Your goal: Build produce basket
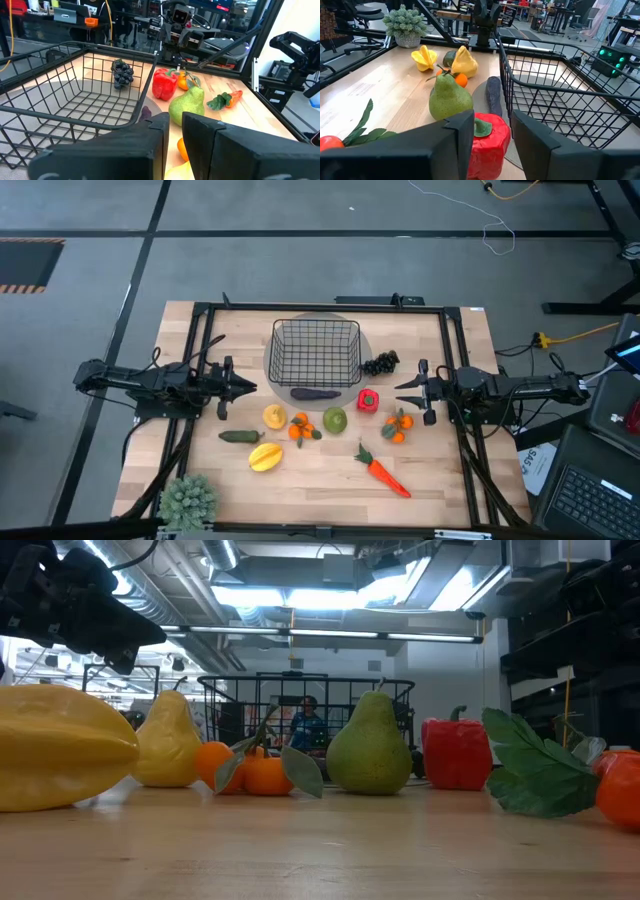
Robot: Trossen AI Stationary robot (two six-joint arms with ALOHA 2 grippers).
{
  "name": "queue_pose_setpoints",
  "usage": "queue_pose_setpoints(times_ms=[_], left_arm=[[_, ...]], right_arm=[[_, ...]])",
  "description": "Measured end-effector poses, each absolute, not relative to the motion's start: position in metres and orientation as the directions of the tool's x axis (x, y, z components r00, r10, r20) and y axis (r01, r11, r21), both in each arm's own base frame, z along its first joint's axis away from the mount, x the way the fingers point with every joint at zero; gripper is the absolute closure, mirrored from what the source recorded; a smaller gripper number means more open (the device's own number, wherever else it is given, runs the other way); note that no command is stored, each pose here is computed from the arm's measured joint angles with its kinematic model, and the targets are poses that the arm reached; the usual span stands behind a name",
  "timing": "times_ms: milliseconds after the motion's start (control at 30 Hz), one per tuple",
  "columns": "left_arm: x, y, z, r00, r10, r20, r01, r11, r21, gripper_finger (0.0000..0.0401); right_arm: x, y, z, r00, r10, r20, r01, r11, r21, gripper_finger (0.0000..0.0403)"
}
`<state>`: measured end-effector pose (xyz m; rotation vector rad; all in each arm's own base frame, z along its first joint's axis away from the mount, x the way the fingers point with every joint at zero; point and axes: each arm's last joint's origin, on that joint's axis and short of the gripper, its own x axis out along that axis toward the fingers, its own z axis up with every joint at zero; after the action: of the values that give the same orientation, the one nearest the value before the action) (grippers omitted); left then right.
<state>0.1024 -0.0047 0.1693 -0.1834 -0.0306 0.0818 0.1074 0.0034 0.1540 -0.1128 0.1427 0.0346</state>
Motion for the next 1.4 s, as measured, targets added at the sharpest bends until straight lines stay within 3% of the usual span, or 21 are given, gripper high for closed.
queue_pose_setpoints(times_ms=[1067, 1267, 1400], left_arm=[[0.1025, -0.0047, 0.1693, 0.996, 0.085, 0.023, -0.080, 0.981, -0.178, 0.0360], [0.1017, -0.0002, 0.1699, 0.971, 0.239, 0.029, -0.239, 0.971, 0.023, 0.0360], [0.1016, 0.0003, 0.1699, 0.967, 0.255, 0.028, -0.255, 0.967, 0.006, 0.0360]], right_arm=[[0.1075, 0.0023, 0.1549, 0.991, -0.009, -0.134, -0.007, 0.993, -0.119, 0.0272], [0.1077, 0.0018, 0.1567, 0.993, -0.027, -0.117, 0.013, 0.993, -0.118, 0.0272], [0.1077, 0.0018, 0.1569, 0.993, -0.028, -0.115, 0.019, 0.997, -0.081, 0.0272]])
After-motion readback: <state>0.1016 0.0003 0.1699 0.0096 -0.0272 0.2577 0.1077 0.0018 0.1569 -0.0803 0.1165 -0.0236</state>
